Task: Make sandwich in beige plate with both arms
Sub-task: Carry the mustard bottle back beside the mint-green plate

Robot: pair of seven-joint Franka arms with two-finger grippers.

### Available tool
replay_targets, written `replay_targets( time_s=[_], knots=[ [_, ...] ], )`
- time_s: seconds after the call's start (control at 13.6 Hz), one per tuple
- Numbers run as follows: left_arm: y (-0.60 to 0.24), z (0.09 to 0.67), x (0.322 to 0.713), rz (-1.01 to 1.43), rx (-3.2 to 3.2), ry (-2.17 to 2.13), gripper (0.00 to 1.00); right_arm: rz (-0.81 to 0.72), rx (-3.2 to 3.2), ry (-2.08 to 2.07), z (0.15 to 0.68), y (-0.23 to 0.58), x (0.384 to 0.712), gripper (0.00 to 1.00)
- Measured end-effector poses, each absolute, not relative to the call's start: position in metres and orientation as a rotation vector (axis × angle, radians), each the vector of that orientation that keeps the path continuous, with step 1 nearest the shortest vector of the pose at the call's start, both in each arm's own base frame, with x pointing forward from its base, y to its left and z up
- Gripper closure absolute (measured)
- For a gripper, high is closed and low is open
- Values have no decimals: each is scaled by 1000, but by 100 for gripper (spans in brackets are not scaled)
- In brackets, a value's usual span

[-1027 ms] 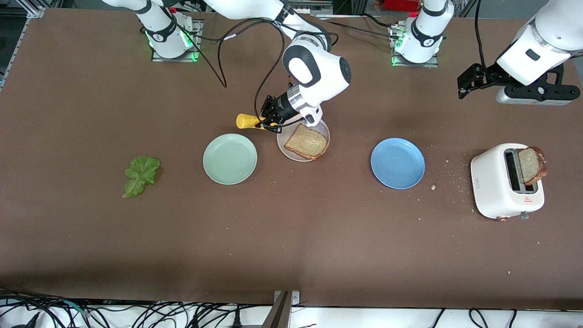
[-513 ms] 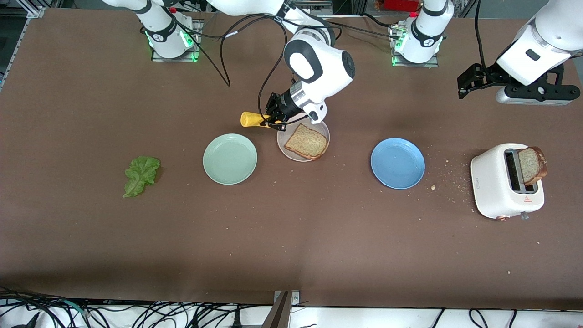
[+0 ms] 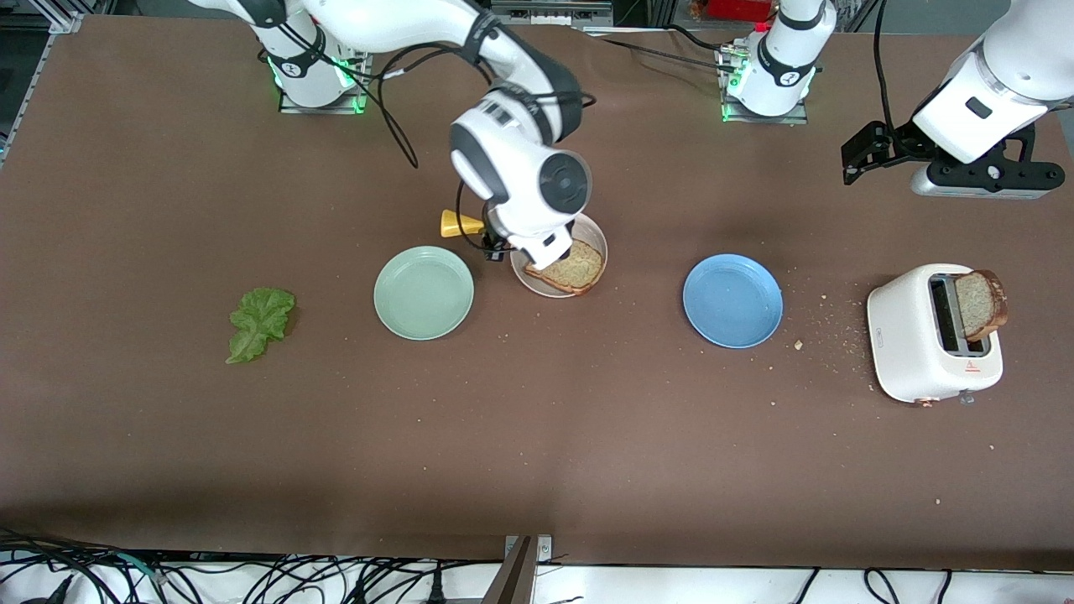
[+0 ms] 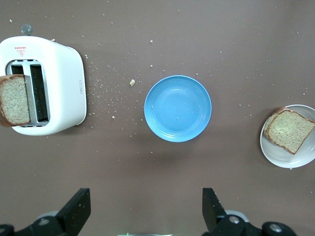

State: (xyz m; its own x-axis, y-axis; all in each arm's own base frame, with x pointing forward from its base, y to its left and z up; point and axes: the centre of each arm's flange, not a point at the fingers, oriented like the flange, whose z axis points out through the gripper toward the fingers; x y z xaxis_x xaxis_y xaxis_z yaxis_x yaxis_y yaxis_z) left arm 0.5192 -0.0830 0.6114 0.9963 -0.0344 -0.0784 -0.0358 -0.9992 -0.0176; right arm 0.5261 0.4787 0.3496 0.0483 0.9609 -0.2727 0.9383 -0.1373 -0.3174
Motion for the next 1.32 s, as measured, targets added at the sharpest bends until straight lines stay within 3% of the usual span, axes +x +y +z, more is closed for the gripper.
replay_targets(
  time_s=[0.44, 0.81, 1.32],
  knots=[
    [-83, 611, 519, 123, -3120, 55, 0, 349, -1966, -1501, 395, 378, 609, 92],
    [-83, 611, 520, 123, -3120, 55, 0, 91, -1690, -1260, 416, 290, 659, 92],
    [-83, 611, 520, 124, -3120, 55, 0, -368, -1285, -1382, 370, 148, 696, 92]
  ],
)
